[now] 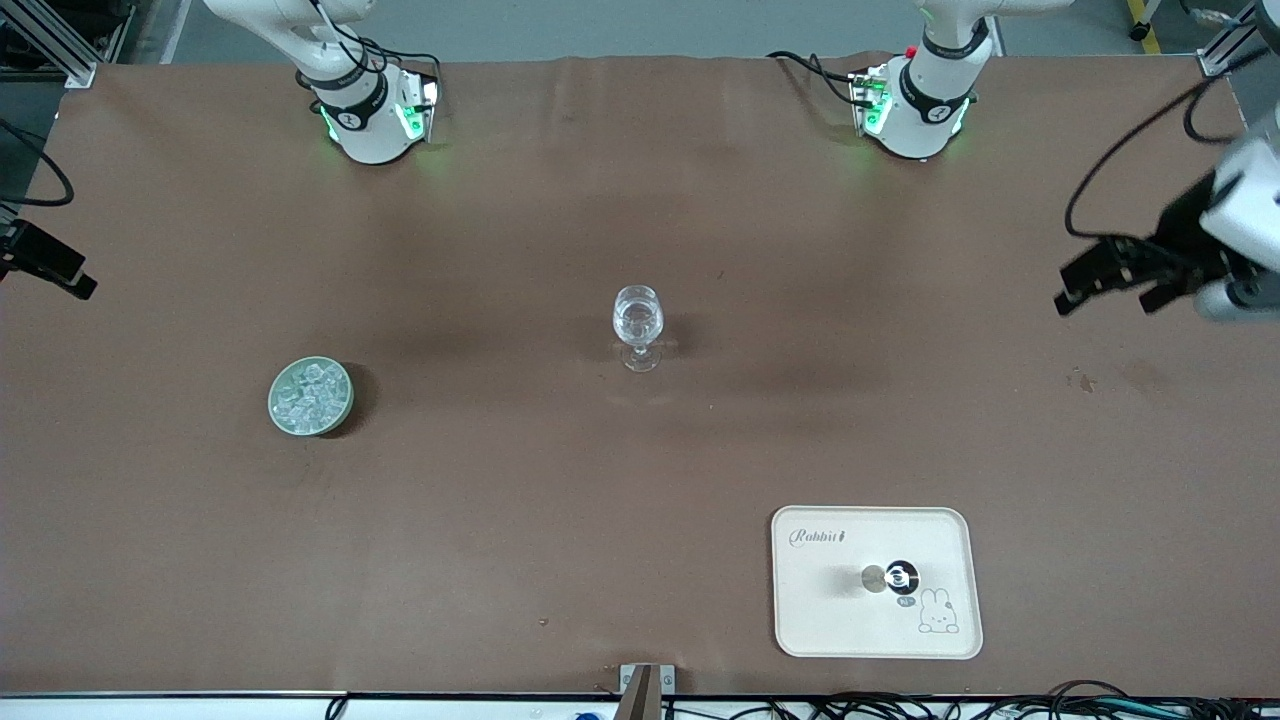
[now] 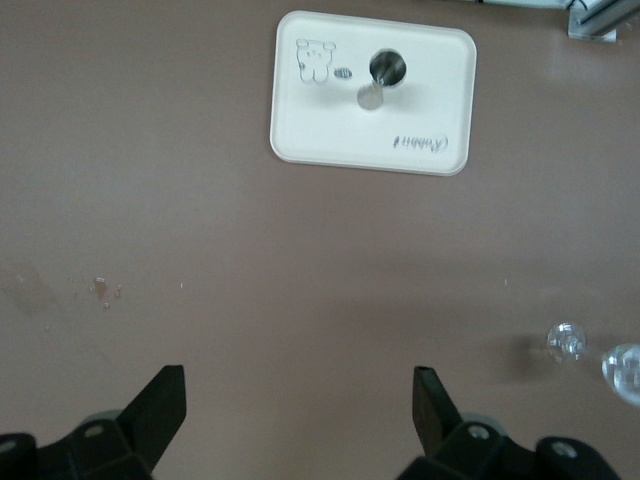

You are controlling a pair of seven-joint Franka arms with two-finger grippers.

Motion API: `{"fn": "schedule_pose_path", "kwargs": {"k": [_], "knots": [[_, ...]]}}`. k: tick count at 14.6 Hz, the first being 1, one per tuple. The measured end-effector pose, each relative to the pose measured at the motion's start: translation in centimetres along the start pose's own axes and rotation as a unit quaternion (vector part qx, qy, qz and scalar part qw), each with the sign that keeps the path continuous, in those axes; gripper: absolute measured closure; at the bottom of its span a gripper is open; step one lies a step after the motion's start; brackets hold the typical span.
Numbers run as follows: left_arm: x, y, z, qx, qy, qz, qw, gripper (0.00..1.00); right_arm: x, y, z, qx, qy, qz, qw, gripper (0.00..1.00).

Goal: Pour wine and add ice with both arms

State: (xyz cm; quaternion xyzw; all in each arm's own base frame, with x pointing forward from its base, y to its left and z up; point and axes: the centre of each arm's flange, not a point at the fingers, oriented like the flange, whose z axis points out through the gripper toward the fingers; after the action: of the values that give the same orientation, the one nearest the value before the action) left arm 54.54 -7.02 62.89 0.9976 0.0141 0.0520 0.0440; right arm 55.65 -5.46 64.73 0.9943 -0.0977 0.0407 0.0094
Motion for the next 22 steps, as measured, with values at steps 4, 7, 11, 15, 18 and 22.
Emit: {"fn": "schedule_pose_path", "kwargs": {"k": [4,7,11,15,18,22], "knots": [[-4.9,2.5,-0.7,0.015,0.000,0.031,0.999,0.00,0.0,0.0,0.0,0.000,0.000,0.000,1.000,0.00],[-4.4,4.2,-0.4,0.014,0.002,0.048,0.999,0.00,0.0,0.0,0.0,0.000,0.000,0.000,1.000,0.00],[-2.6,4.2,0.5,0.011,-0.010,0.046,0.999,0.00,0.0,0.0,0.0,0.000,0.000,0.000,1.000,0.00],[-0.9,3.8,1.5,0.013,-0.022,0.032,0.999,0.00,0.0,0.0,0.0,0.000,0.000,0.000,1.000,0.00],[-0.6,3.6,1.9,0.032,-0.034,0.036,0.998,0.00,0.0,0.0,0.0,0.000,0.000,0.000,1.000,0.00],[-0.7,4.0,1.6,0.037,-0.033,0.040,0.998,0.00,0.0,0.0,0.0,0.000,0.000,0.000,1.000,0.00]]}}
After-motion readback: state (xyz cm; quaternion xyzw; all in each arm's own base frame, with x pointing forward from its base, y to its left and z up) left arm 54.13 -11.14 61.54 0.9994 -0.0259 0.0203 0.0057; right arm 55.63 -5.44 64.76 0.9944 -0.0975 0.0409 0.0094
